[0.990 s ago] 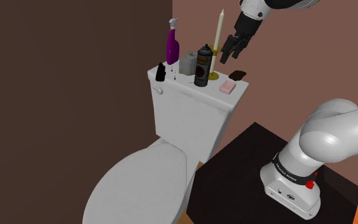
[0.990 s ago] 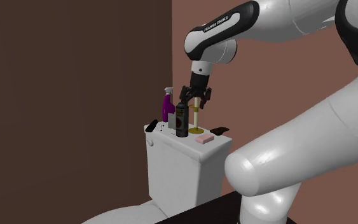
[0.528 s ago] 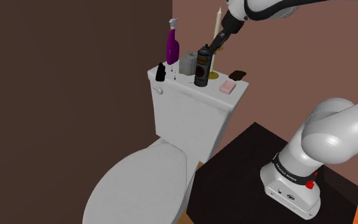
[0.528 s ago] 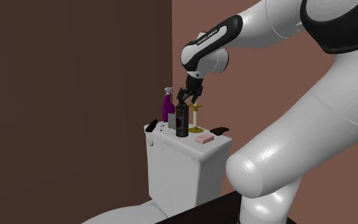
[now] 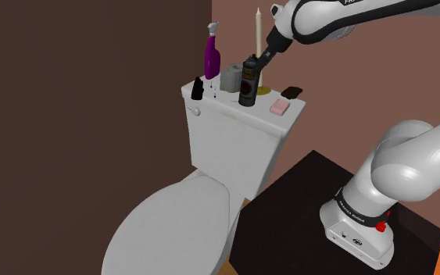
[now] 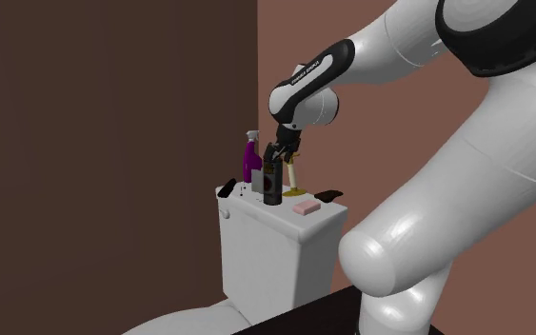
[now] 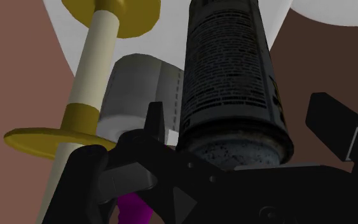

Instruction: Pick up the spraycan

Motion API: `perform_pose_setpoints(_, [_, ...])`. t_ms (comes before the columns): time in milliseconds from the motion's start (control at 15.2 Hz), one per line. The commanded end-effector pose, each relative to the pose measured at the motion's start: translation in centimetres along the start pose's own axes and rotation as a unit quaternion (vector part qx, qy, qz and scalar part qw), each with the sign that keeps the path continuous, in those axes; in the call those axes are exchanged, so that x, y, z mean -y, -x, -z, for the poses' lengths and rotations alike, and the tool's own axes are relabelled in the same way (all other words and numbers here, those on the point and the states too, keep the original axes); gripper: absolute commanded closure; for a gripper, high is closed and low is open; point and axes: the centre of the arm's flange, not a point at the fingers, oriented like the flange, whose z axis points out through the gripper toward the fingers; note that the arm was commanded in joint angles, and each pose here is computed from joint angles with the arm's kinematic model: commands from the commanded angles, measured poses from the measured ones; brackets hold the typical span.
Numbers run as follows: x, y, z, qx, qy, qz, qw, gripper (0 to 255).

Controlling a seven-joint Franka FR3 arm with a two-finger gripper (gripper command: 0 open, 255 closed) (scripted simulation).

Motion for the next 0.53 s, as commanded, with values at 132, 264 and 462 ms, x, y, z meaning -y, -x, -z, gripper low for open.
perform_pose_setpoints(132, [0.1, 0.27, -0.66, 0.0, 0.0, 0.0, 1.0, 255])
perform_pose_setpoints(264, [0.02, 0.31, -0.69, 0.001, 0.0, 0.0, 1.0, 255])
perform_pose_setpoints(462, [0.09, 0.31, -0.64, 0.0, 0.0, 0.0, 1.0, 255])
